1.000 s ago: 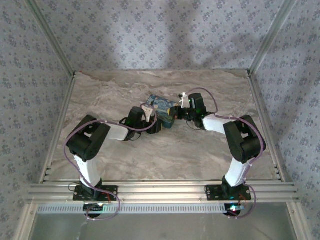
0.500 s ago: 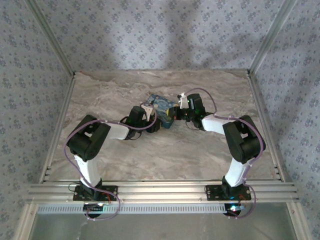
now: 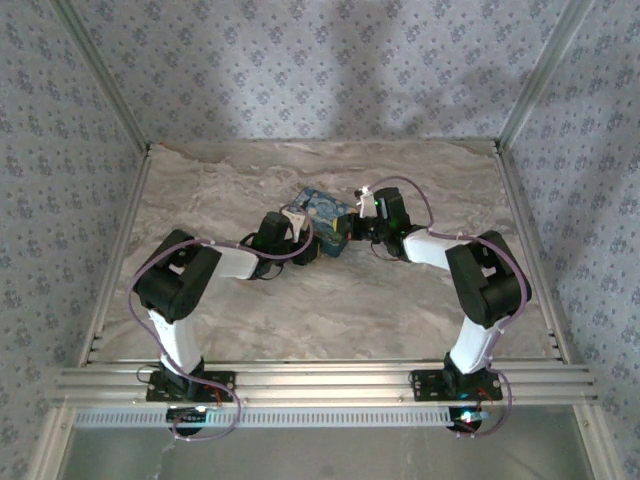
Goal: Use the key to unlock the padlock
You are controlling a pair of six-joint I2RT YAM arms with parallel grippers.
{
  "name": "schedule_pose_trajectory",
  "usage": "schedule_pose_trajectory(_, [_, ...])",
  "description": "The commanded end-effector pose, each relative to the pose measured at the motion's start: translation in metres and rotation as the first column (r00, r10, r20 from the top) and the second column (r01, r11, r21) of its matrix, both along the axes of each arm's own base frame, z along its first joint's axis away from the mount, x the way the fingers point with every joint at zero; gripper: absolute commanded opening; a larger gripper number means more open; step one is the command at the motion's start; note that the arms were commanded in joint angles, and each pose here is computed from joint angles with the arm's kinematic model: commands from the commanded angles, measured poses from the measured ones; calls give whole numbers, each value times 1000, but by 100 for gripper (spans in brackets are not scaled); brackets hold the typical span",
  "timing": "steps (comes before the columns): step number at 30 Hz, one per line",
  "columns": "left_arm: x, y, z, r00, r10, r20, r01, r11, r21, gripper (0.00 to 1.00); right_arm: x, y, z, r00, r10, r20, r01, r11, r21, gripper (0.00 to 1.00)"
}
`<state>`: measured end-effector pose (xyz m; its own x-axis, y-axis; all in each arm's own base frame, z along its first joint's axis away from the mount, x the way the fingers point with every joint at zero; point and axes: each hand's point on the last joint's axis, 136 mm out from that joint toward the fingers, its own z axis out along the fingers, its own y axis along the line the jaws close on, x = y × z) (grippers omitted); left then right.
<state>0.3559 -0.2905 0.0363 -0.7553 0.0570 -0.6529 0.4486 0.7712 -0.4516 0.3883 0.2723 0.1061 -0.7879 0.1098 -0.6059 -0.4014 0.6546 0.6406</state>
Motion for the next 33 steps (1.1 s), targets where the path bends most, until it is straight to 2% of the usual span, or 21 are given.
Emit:
schedule_pose_trajectory(1, [8, -5, 11, 1000, 10, 26, -9, 1000, -14, 24, -25, -1, -28, 993, 15, -120, -21, 999, -50, 0])
schedule_pose_trajectory(7, [2, -8, 20, 1000, -3, 8, 4, 999, -48, 23, -19, -3, -7, 999, 23, -47, -25, 998, -50, 0])
schedule_pose_trajectory(16, [-12, -18, 36, 996, -39, -85, 28, 992, -124, 23, -24, -18, 24, 997, 8, 82, -1, 997, -82, 0])
schedule_pose_trajectory(25, [-19, -26, 52, 983, -54, -176, 20, 982, -187, 19, -57, -28, 28, 985, 58, 160, -34, 988, -148, 0])
schedule_pose_trajectory(33, [-24, -31, 62, 964, -46, -263, -20, 970, -244, 19, -92, -29, 11, 969, 110, 223, -55, 969, -241, 0])
